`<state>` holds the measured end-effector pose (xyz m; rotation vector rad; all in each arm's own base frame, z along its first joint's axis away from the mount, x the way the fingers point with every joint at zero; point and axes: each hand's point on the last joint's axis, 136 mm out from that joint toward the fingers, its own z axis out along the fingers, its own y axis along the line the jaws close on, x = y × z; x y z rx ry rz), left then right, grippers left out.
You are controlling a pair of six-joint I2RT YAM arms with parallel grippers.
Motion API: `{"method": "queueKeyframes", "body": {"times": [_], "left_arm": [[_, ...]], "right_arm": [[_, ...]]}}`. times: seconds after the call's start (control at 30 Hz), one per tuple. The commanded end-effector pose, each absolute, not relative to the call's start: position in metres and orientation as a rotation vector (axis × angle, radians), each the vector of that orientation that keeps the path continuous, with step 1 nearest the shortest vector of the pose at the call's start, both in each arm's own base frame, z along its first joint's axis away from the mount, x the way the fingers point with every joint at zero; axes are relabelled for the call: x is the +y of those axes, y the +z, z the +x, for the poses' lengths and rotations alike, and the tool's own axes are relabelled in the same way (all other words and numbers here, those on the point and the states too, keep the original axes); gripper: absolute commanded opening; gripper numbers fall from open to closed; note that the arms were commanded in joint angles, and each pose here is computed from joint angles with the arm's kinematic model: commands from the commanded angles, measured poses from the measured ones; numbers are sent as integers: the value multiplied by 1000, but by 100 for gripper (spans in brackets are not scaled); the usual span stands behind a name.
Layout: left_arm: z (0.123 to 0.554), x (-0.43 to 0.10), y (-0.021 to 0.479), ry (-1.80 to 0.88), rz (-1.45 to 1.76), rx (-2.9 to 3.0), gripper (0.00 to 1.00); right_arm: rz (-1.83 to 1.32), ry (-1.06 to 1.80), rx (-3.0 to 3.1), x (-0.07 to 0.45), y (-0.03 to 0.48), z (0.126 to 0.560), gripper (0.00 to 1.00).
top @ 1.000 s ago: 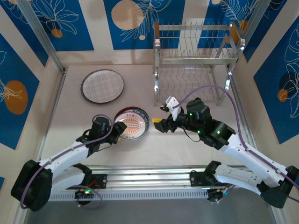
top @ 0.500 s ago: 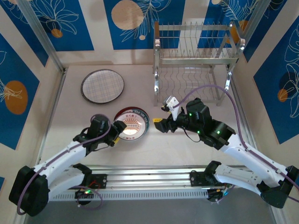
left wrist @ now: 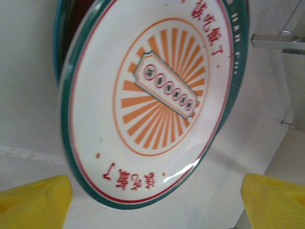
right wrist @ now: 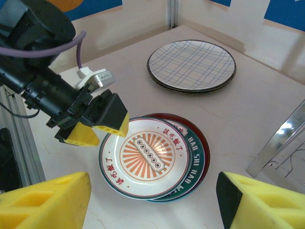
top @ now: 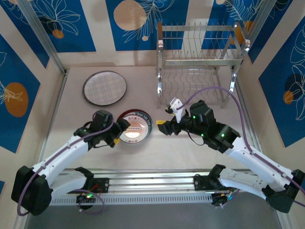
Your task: Unload the plates from the dish rack
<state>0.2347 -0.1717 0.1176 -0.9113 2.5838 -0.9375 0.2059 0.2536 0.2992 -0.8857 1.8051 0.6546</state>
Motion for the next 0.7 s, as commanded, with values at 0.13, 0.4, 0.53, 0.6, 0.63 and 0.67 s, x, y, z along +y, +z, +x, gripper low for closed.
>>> {"method": "queueKeyframes", "body": {"times": [0.13,0.4,0.53,0.6,0.63,0.67], "left_arm": [[238,-171,118,-851,-864,2670,92],[226,-144,134,-608,-818,2723,95],[223,-146,123,-625,-836,2741,97],[226,-151,118,-653,-850,2741,97],[229,-153,117,-661,-852,2737,97],[232,-154,117,-663,-853,2734,97]], "right_arm": [[-857,660,1795,250,311,204,71],[-843,653,1802,246,312,203,71],[-838,658,1805,247,310,203,71],[-838,658,1804,248,310,205,71],[-840,659,1804,249,310,205,71],[-842,659,1800,249,311,205,71]]}}
